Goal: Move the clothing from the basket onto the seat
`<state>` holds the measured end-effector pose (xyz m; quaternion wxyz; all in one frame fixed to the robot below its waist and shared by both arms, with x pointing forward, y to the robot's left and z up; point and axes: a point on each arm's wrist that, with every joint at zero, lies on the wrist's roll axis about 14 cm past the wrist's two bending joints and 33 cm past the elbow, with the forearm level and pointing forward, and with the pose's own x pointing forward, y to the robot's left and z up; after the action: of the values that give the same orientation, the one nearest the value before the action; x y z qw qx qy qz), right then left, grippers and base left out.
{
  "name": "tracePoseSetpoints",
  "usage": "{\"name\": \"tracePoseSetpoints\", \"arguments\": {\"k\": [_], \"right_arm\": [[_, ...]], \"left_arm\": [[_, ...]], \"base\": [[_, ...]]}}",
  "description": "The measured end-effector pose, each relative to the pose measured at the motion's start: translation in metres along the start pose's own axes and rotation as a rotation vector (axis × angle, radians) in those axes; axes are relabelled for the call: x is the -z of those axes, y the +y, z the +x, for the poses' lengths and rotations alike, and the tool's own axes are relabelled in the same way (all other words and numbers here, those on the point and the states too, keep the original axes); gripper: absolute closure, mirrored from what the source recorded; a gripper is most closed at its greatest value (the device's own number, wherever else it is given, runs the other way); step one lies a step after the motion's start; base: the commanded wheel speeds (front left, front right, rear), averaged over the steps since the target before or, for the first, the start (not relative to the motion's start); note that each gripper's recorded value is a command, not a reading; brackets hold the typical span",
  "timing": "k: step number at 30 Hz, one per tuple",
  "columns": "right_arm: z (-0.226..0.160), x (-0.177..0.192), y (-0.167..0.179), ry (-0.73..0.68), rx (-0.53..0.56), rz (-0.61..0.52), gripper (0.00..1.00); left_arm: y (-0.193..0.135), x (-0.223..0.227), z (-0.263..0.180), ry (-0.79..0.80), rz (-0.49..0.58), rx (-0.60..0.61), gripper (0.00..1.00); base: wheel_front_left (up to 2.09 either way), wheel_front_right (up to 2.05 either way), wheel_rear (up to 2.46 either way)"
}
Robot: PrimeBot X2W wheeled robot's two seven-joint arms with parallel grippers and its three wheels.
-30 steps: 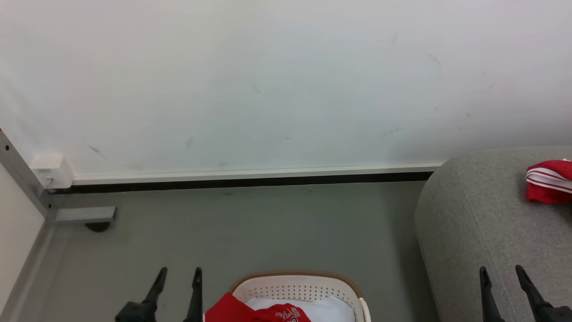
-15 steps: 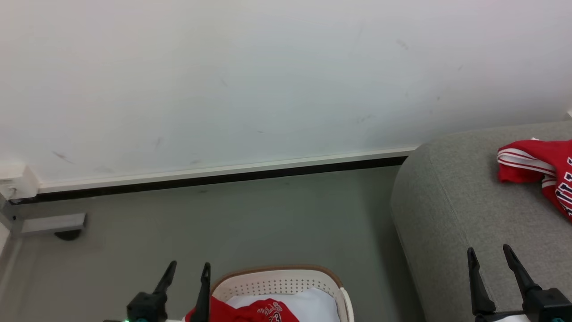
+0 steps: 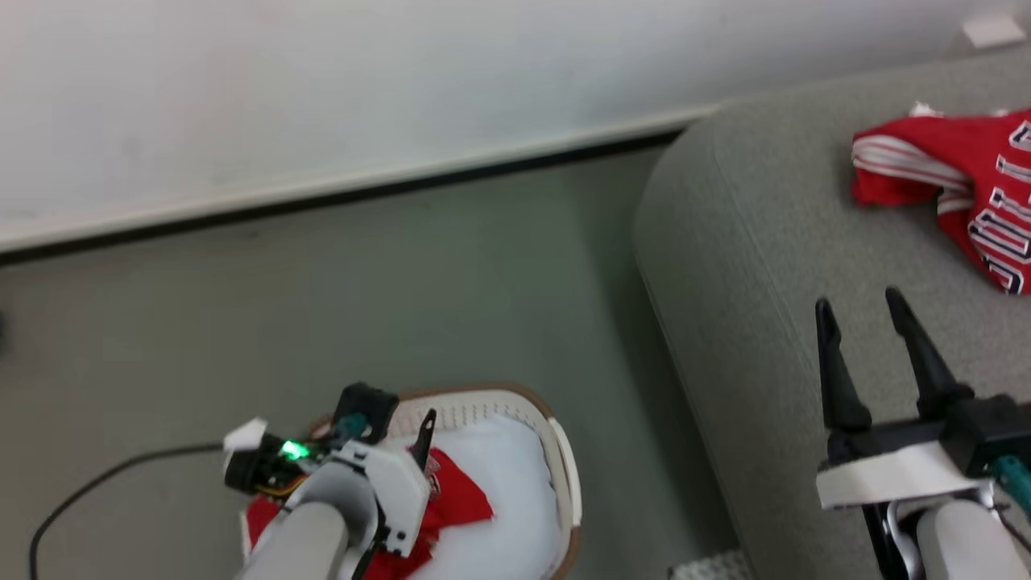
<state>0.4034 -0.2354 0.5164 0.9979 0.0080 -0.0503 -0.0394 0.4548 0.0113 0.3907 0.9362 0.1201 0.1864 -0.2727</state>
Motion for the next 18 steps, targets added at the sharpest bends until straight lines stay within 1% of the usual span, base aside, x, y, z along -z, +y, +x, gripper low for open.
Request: {"name": "tracePoseSetpoints", "arguments": {"k": [2, 3, 9, 13, 18], "right_arm": [[0.012, 0.002, -0.003, -0.003, 0.006, 0.005, 0.0], [0.017, 0.004, -0.003, -0.001, 0.005, 0.005, 0.0], [0.052, 0.021, -0.004, 0.014, -0.004, 0.005, 0.0], [0.069, 0.042, -0.006, 0.039, -0.006, -0.001, 0.0], [0.088, 0.066, -0.007, 0.062, -0.011, -0.004, 0.0]], "left_arm": [[-0.011, 0.021, 0.018, 0.096, -0.001, 0.051, 0.0], [-0.015, 0.033, 0.026, 0.145, 0.021, 0.075, 0.0], [-0.025, 0.102, 0.069, 0.359, 0.054, 0.149, 0.0], [-0.027, 0.157, 0.086, 0.51, 0.059, 0.17, 0.0], [-0.031, 0.208, 0.106, 0.608, 0.049, 0.188, 0.0]], "base": [[0.0, 0.0, 0.0], [0.0, 0.0, 0.0], [0.0, 0.0, 0.0], [0.0, 0.0, 0.0], [0.0, 0.0, 0.0]]}}
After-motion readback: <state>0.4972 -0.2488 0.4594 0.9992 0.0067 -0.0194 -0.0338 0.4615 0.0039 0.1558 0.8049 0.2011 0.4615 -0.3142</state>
